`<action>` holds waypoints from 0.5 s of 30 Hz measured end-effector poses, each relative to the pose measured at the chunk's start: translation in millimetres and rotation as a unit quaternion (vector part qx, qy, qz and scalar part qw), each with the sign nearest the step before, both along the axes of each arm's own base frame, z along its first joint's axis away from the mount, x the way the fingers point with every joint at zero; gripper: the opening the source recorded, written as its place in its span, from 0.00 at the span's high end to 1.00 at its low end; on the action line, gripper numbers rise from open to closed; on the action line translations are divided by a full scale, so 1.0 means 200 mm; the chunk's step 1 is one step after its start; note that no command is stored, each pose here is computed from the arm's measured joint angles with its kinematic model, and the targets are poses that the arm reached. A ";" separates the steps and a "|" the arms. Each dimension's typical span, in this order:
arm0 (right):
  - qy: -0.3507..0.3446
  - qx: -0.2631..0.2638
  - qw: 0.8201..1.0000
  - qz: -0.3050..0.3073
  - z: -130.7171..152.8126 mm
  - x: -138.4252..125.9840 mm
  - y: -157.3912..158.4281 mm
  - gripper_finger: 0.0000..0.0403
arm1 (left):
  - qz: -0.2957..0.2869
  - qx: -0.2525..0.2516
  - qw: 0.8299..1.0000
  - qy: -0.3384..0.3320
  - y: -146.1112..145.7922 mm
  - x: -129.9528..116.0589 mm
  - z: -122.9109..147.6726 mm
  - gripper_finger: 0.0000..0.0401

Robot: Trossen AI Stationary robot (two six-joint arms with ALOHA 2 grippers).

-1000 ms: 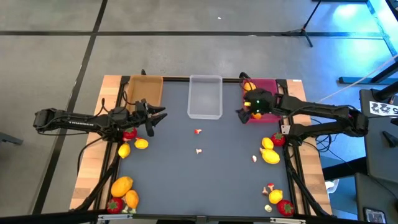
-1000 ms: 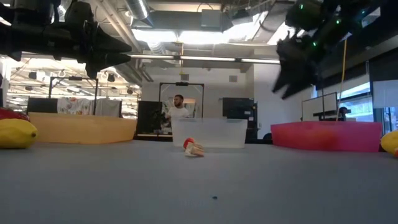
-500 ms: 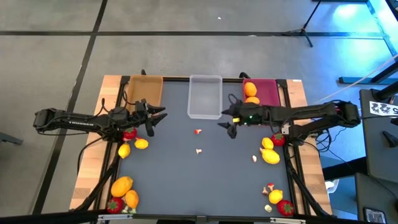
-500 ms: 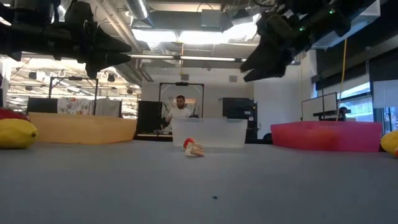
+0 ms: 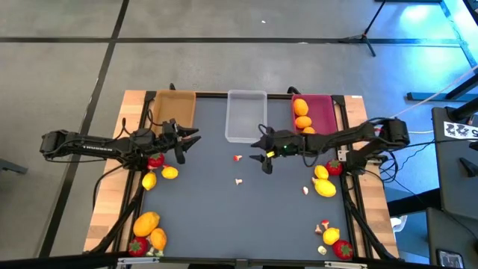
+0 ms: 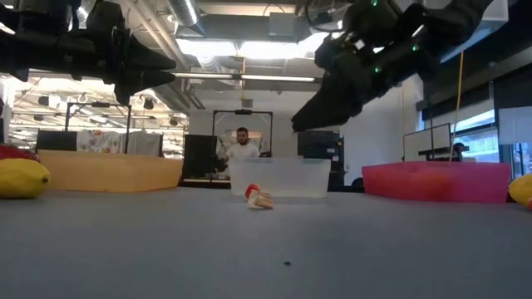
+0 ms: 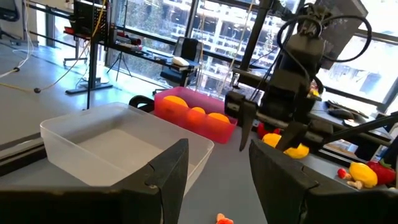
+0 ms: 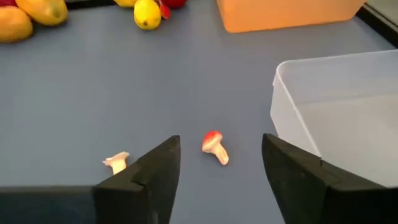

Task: Sort produce into baskets
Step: Put the mushroom into the transparent bin

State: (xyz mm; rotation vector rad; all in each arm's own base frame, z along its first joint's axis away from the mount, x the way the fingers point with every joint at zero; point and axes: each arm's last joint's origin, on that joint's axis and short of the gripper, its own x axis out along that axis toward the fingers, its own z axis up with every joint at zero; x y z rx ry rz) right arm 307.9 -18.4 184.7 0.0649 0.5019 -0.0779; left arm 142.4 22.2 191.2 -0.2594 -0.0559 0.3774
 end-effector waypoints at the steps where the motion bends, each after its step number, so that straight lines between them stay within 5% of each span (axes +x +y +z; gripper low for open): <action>1: 0.001 -0.003 1.000 0.002 -0.01 0.01 0.00 0.48 | 0.000 0.000 1.000 0.000 0.00 0.00 0.00 0.58; 15: 0.095 -0.037 0.993 0.062 -0.08 0.22 -0.01 0.58 | 0.000 0.000 1.000 -0.001 0.00 0.00 0.00 0.59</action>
